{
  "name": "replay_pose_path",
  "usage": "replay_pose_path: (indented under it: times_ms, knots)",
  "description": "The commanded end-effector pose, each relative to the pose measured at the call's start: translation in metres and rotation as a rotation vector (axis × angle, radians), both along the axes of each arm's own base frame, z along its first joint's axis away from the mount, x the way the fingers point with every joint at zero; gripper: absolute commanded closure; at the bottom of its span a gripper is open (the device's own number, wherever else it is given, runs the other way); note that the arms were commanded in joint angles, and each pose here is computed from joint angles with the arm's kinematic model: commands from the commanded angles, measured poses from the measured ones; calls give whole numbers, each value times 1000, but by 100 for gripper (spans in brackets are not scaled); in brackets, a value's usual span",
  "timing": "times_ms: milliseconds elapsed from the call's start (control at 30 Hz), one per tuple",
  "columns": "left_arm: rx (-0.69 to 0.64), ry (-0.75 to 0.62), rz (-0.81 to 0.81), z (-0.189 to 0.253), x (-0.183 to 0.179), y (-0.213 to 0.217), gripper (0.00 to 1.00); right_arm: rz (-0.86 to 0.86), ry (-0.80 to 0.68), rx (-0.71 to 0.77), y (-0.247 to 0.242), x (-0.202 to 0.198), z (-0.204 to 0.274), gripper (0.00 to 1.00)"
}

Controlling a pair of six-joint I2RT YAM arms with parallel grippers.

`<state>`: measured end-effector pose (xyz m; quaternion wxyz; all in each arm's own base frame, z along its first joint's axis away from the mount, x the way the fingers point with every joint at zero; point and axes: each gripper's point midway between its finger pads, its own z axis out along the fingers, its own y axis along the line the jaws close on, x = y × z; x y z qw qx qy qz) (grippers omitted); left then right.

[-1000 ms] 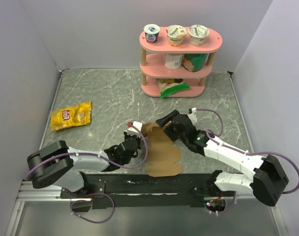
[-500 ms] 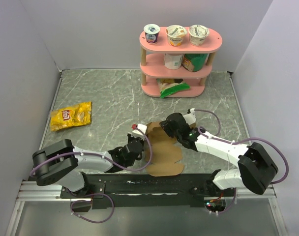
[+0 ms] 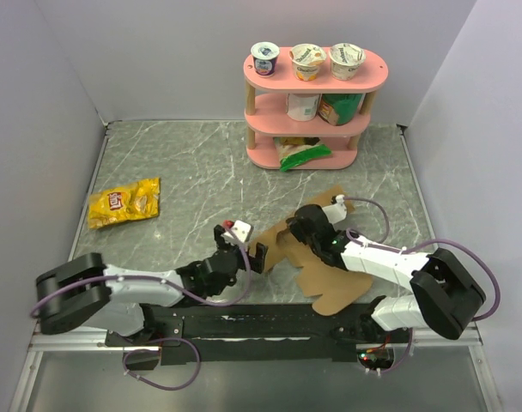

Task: Fold the paper box

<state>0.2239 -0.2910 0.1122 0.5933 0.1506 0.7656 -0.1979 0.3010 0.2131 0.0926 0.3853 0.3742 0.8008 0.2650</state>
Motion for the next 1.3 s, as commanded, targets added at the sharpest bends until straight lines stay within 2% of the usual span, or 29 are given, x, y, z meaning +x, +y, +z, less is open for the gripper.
replay_pose_path:
  times_ms: [0, 167, 200, 333, 433, 533, 667, 767, 867, 1067, 1267]
  knots:
    - [-141, -18, -132, 36, -18, -6, 4, -14, -81, 2, -12, 7, 8, 100]
    - [-262, 48, -198, 42, -22, 14, 3, -5, -77, 68, -12, 3, 11, 100]
    - [-309, 52, -160, 47, -14, 28, 3, -14, -83, 83, -14, 4, 15, 100]
    - [-349, 119, -74, 39, -4, 59, 4, -33, -68, 207, -13, 10, 26, 100]
    - [-398, 136, -97, 34, -6, 66, 4, -12, -62, 301, -5, 14, 36, 100]
    - [-399, 162, -66, 19, -1, 76, 3, 33, -77, 351, 6, 18, 53, 100]
    - [-390, 216, 83, -5, 22, 98, 2, 58, -93, 387, 9, 19, 68, 100]
    - [-375, 267, 106, -20, 33, 100, 1, 73, -98, 396, 10, 17, 74, 100]
    - [-354, 305, 55, -30, 37, 88, 1, 70, -101, 404, 9, 16, 75, 100]
    - [-356, 240, -251, -17, 26, 43, 5, 68, -81, 417, 10, 17, 68, 100]
    - [-342, 195, -322, -8, 33, 20, 7, 69, -62, 408, 12, 18, 58, 100]
